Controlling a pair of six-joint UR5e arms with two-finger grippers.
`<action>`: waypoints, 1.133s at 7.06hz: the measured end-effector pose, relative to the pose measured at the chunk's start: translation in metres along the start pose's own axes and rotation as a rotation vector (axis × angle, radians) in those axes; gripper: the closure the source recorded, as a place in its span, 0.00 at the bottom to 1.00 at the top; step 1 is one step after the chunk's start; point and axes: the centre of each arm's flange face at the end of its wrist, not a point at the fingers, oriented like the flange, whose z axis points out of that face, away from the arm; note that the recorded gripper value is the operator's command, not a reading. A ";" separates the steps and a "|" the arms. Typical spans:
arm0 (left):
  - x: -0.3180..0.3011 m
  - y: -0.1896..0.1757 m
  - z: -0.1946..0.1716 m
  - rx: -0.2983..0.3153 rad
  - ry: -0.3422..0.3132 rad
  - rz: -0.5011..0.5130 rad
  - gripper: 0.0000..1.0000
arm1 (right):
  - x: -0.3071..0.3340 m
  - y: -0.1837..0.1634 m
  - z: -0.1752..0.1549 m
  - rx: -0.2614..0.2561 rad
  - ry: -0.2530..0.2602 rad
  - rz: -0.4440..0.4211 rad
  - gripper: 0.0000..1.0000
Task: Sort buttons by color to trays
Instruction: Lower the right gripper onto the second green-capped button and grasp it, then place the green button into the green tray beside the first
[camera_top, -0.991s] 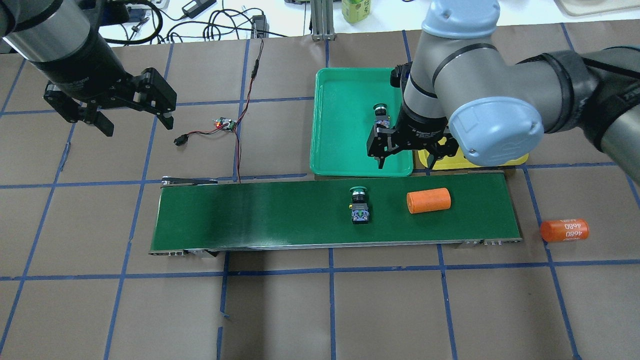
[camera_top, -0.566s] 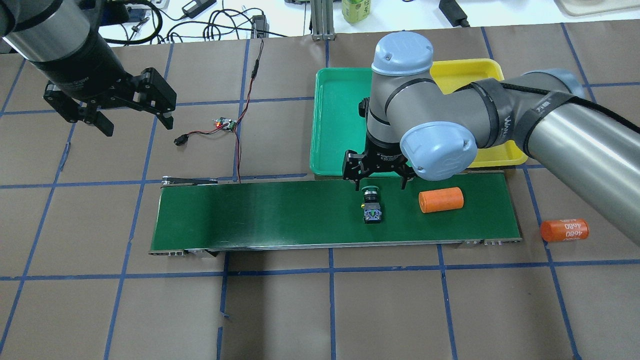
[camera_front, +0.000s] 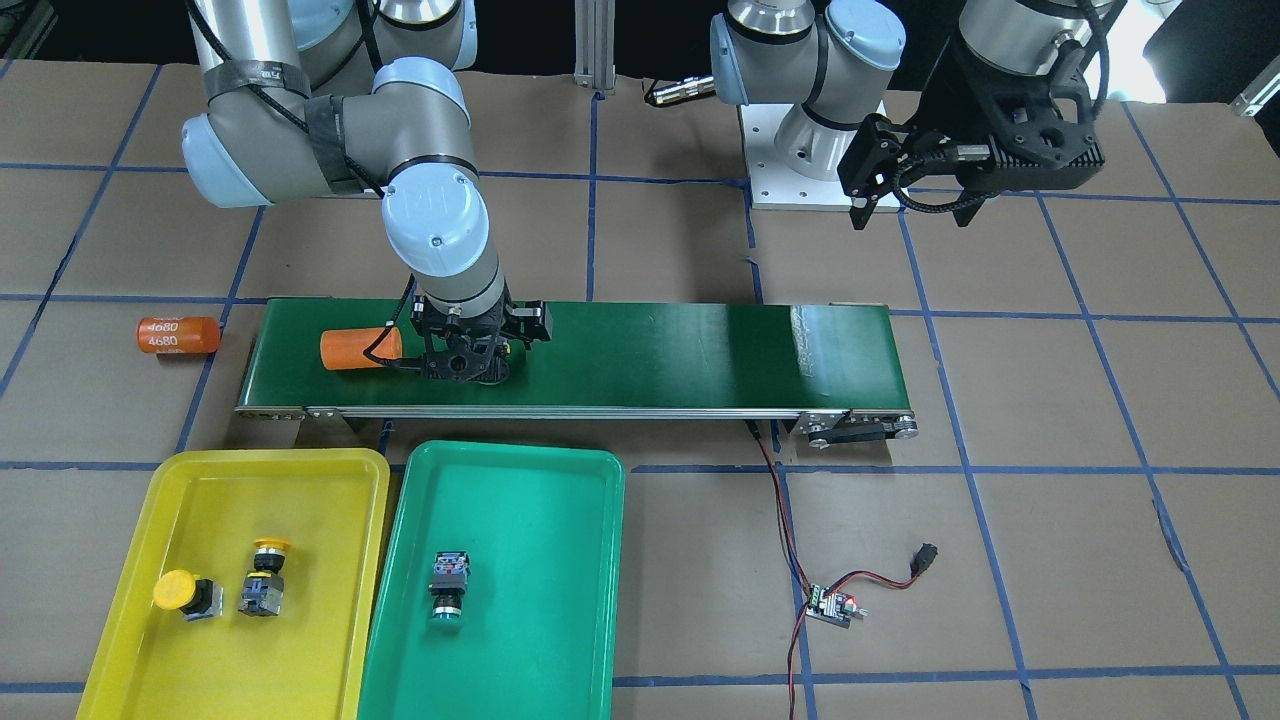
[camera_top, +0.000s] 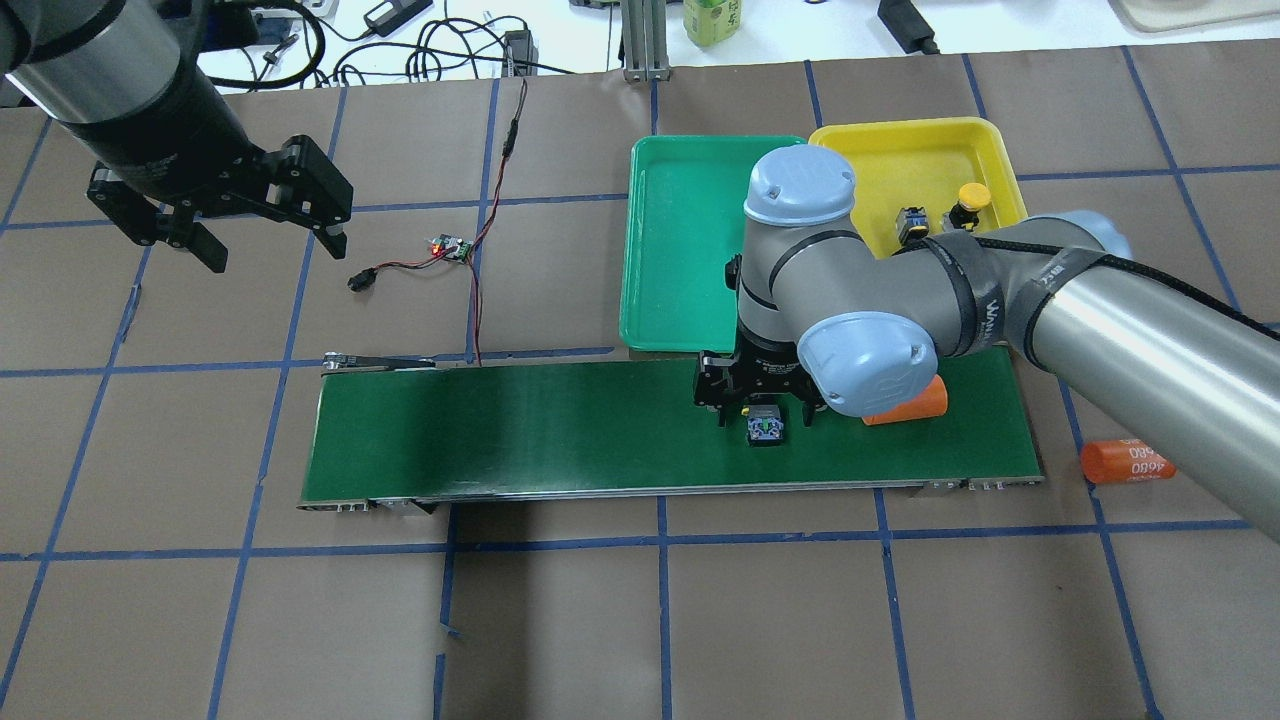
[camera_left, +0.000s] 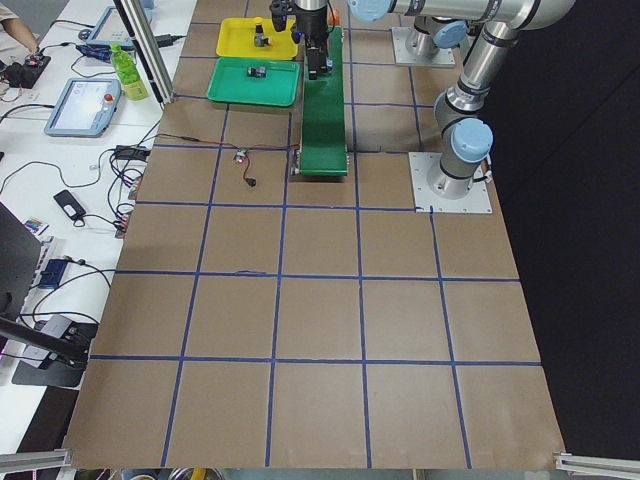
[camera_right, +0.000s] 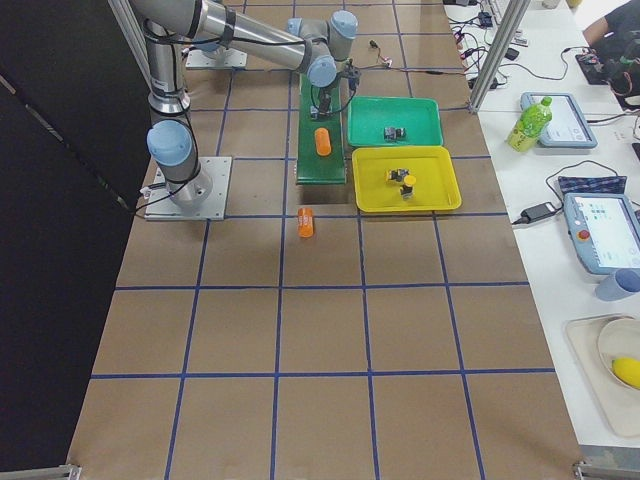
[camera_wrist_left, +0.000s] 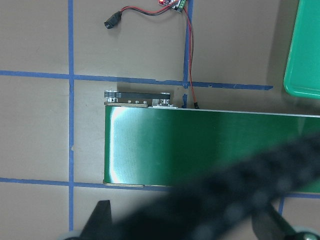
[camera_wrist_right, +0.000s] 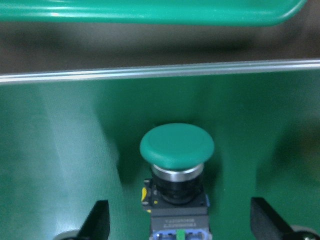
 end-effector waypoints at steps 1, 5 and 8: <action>0.000 0.000 0.000 0.001 0.000 0.000 0.00 | 0.001 0.000 -0.001 0.002 0.001 0.003 1.00; 0.000 0.000 -0.001 0.002 0.000 -0.001 0.00 | 0.002 -0.008 -0.038 0.089 -0.002 0.002 1.00; 0.000 0.000 -0.001 0.002 0.000 -0.001 0.00 | -0.002 -0.060 -0.082 0.264 -0.004 0.002 0.97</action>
